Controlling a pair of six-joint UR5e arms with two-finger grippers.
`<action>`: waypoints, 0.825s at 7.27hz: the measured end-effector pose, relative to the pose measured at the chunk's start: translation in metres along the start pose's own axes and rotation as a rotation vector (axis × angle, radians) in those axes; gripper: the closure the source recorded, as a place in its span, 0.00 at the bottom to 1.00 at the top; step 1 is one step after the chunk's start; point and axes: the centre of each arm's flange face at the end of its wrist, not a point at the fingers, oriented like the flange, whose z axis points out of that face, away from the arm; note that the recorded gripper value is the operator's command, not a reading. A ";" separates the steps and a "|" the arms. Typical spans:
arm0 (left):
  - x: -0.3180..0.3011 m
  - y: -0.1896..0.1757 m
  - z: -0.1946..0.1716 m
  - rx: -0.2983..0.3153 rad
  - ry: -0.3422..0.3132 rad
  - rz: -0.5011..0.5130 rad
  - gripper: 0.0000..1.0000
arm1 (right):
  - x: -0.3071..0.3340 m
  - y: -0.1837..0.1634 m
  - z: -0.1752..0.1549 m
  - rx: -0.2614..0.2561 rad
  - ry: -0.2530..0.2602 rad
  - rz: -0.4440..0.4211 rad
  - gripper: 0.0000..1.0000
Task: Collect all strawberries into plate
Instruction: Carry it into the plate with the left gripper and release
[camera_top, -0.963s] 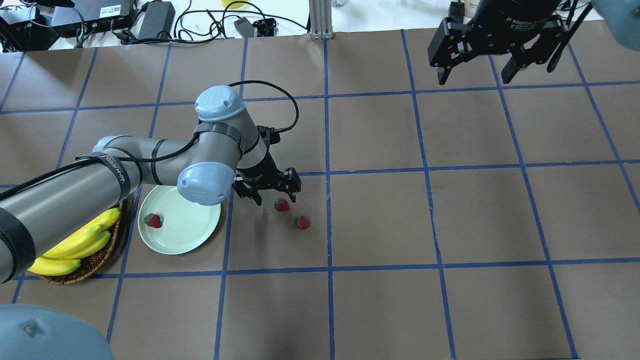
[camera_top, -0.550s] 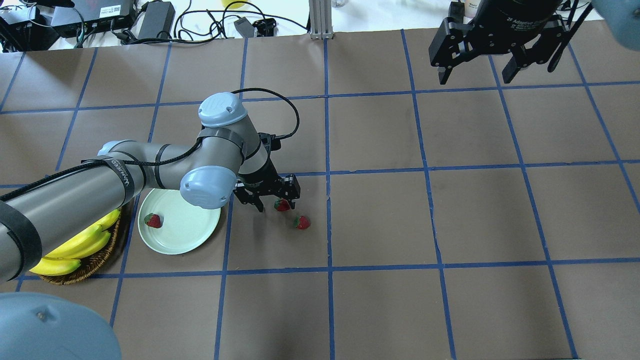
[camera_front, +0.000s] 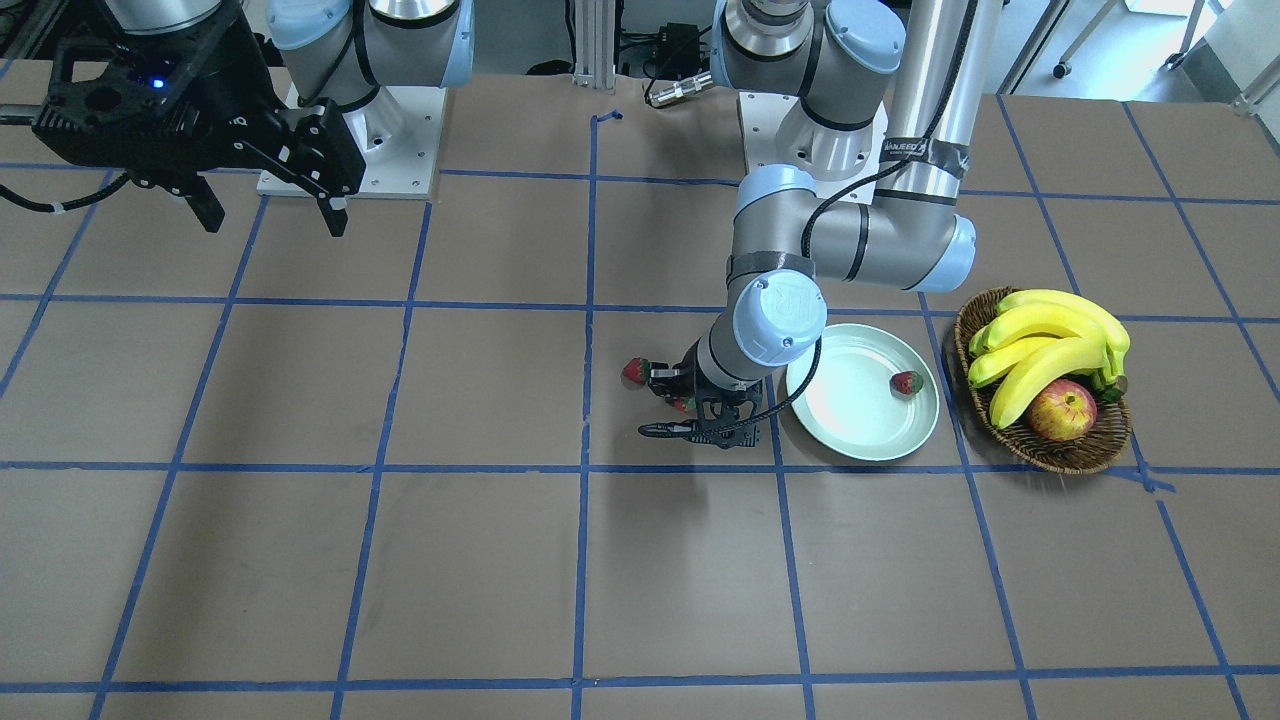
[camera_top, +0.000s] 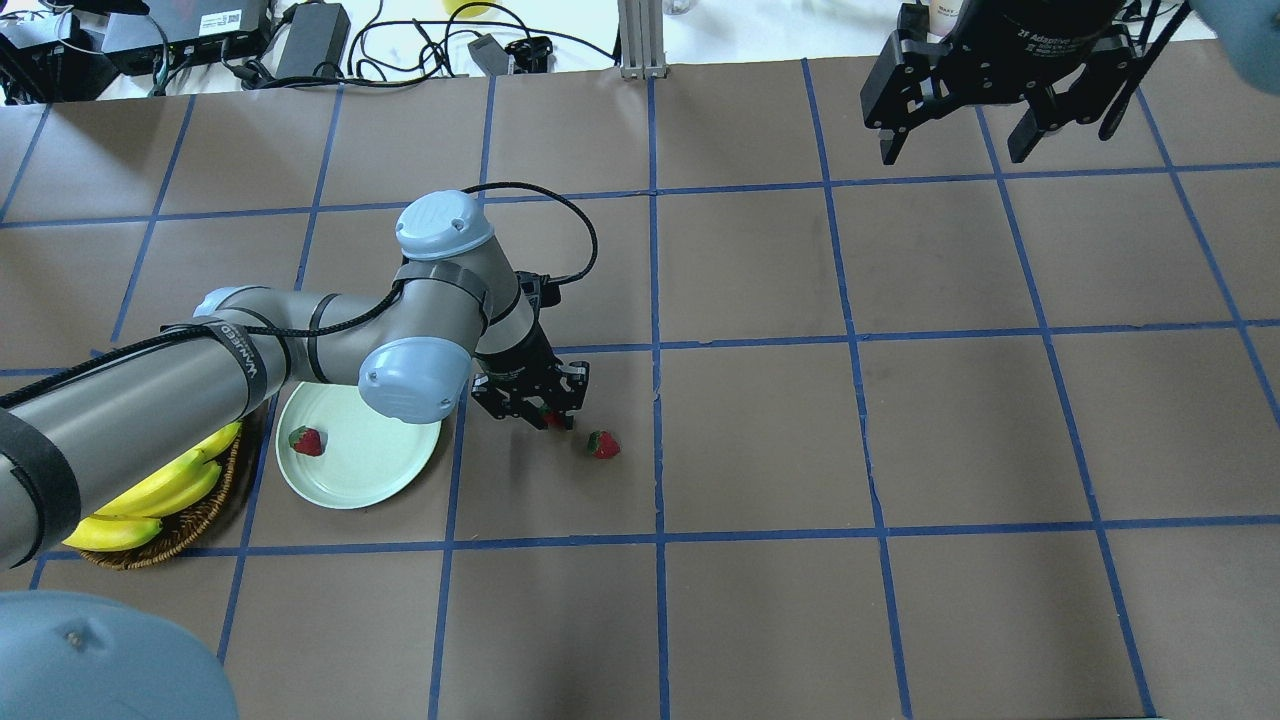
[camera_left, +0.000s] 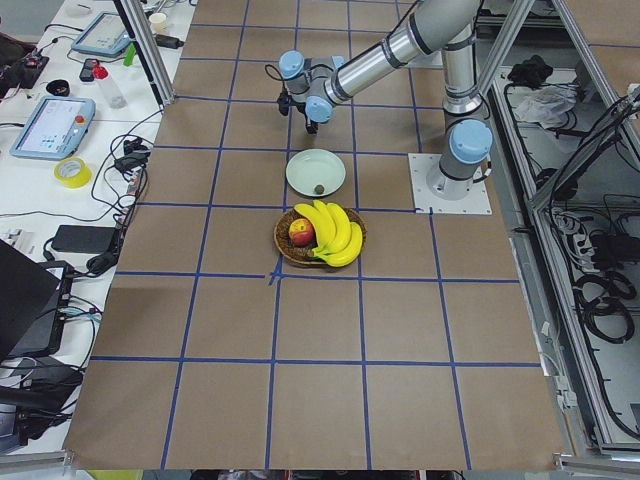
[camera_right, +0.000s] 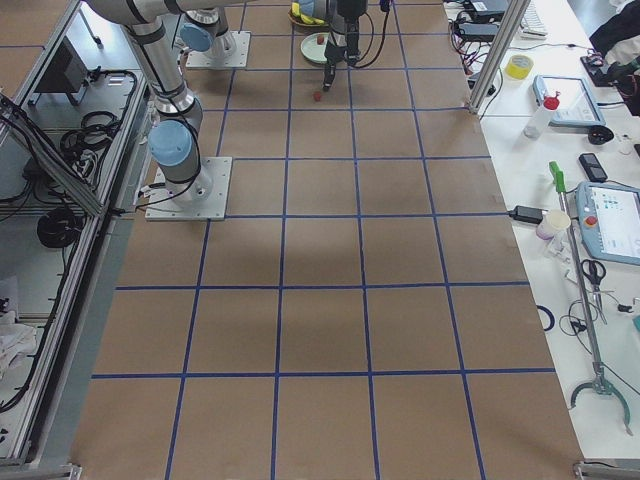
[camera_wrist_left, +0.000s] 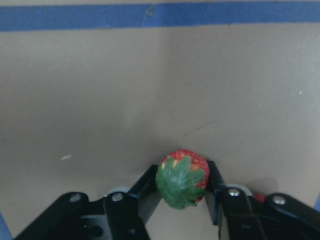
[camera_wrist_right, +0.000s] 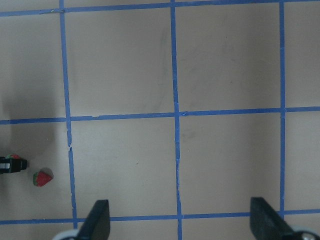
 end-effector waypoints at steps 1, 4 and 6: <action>0.000 -0.004 -0.011 0.022 0.007 -0.006 1.00 | 0.000 0.000 0.000 0.001 0.001 0.000 0.00; -0.008 -0.030 -0.090 0.097 0.021 -0.032 1.00 | 0.001 0.000 -0.001 0.002 0.002 0.000 0.00; -0.026 -0.040 -0.146 0.101 -0.008 -0.023 1.00 | 0.001 0.000 -0.001 0.002 0.002 0.000 0.00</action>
